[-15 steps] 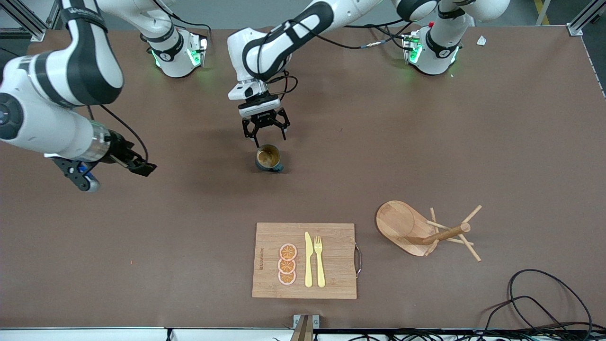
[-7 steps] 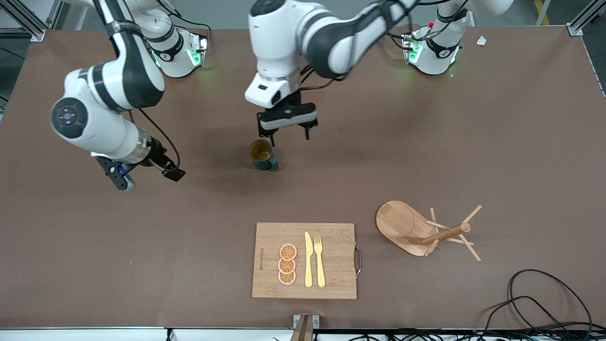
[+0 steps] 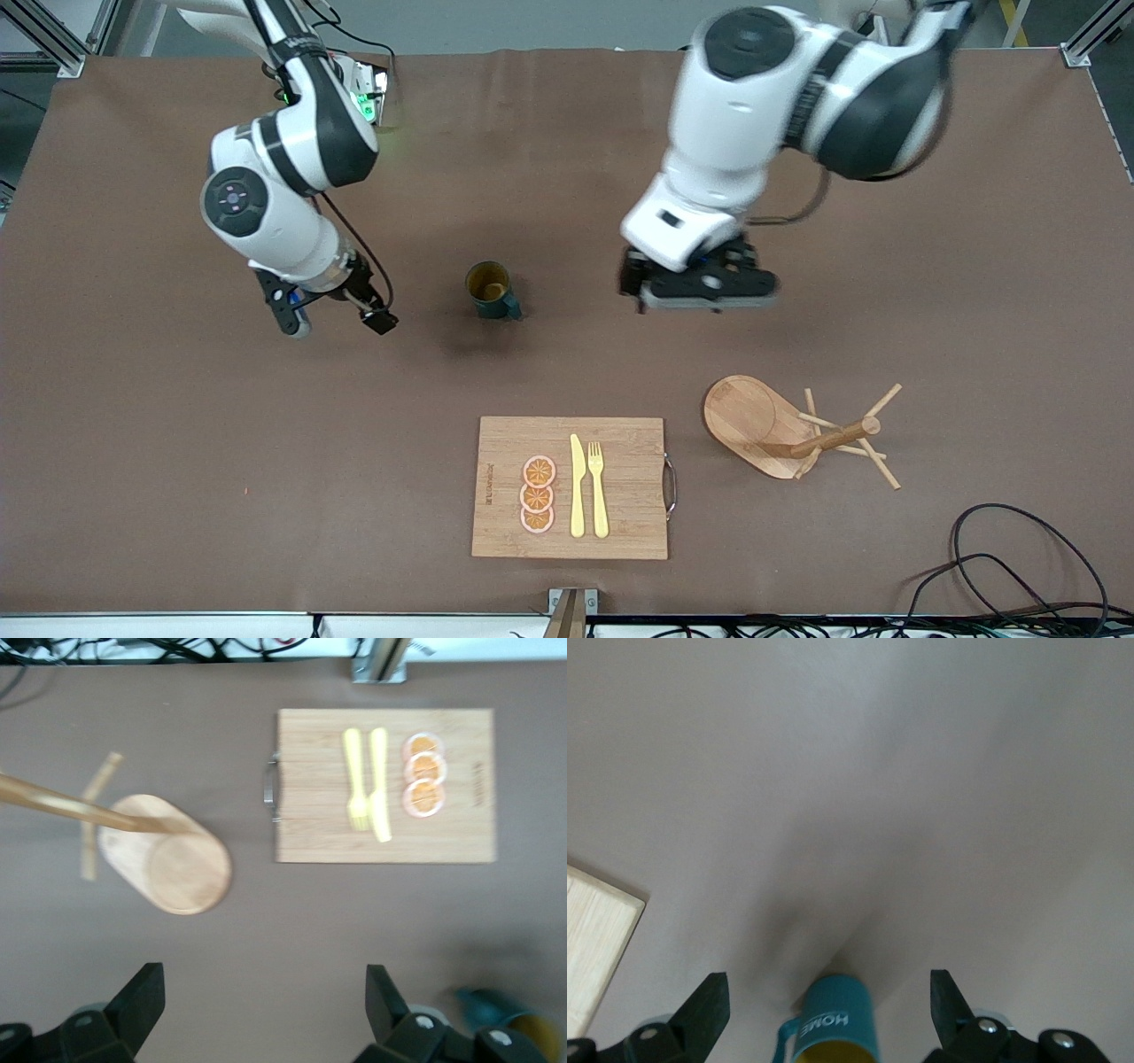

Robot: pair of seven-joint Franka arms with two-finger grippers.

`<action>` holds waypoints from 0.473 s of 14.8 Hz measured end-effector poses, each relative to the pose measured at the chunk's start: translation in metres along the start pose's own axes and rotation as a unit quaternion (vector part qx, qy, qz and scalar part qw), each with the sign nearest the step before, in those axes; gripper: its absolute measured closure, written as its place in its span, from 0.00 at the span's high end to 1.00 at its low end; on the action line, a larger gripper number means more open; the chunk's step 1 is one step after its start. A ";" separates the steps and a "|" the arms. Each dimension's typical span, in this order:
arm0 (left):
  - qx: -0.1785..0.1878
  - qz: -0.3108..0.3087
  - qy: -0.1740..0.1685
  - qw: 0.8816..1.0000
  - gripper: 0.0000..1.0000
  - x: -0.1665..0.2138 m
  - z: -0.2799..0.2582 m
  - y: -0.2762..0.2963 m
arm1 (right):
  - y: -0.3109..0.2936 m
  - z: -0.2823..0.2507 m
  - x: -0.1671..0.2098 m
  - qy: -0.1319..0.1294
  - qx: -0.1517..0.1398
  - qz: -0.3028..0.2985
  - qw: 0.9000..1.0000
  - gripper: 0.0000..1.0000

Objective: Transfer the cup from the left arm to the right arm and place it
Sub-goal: 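Withdraw the left gripper while the right gripper reaches the mug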

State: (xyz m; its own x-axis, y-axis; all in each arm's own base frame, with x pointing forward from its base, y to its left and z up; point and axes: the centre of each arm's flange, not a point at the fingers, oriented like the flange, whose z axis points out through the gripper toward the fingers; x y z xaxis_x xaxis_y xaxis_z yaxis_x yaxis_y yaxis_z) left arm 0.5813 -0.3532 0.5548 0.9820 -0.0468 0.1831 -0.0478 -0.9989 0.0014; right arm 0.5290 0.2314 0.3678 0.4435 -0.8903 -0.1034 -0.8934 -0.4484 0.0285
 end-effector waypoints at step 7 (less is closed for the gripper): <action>0.018 0.003 -0.050 0.999 1.00 0.037 -0.039 -0.199 | 0.005 0.018 -0.069 0.004 -0.004 0.206 0.979 1.00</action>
State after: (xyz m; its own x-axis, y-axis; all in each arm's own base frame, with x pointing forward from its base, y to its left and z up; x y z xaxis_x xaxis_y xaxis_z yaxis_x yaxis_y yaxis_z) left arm 0.6202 -0.1560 0.6000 0.9951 -0.0519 0.0843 -0.0491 -0.9982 -0.0342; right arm 0.4930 0.2923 0.3575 0.0464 -0.9962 -0.0739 -0.9960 -0.0518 0.0730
